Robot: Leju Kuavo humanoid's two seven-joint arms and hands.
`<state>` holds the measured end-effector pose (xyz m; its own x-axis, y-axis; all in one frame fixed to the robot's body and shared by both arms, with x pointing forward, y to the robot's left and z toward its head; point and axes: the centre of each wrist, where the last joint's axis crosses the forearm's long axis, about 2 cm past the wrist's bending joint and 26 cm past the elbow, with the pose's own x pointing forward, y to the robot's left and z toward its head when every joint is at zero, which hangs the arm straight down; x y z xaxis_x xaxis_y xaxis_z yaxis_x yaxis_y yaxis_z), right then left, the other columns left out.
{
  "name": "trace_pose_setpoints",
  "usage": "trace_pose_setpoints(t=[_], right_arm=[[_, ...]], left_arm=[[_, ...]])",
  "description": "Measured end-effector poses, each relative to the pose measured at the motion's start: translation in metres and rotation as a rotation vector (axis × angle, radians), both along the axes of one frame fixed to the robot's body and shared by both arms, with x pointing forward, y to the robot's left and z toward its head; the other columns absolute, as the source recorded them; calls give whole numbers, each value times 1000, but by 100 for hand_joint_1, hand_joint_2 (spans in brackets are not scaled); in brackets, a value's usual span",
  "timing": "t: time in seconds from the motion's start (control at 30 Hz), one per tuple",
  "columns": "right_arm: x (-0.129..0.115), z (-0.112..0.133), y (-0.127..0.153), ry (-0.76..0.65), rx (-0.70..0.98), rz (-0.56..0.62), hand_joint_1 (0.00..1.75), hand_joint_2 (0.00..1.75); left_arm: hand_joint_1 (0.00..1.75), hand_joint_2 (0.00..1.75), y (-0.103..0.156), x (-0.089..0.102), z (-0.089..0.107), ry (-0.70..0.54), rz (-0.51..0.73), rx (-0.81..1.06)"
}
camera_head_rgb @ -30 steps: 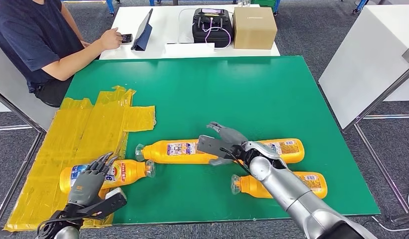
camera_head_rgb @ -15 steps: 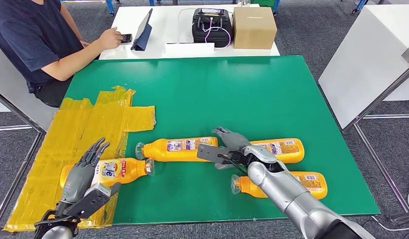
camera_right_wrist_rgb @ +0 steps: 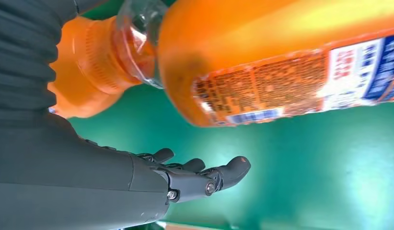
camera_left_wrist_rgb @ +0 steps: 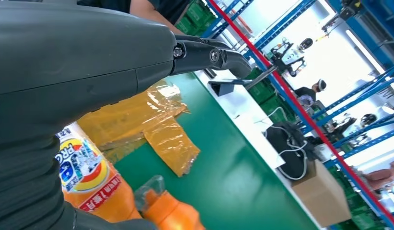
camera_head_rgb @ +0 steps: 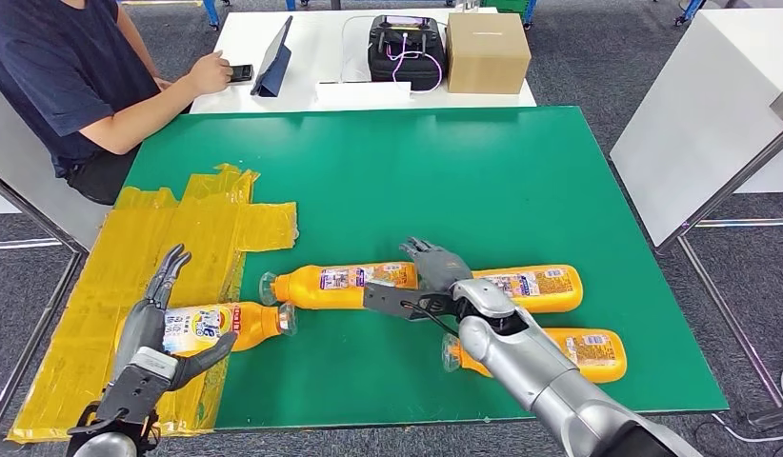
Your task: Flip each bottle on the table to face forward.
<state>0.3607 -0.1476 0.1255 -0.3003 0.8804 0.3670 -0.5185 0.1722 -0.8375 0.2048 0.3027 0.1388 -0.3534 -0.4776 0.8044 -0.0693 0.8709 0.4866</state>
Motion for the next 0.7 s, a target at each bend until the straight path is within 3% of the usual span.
trace_pose_setpoints(t=[0.7], right_arm=[[-4, 15, 64, -3, -94, 111, 0, 175]], left_arm=[[0, 175, -22, 2, 19, -88, -49, -11]])
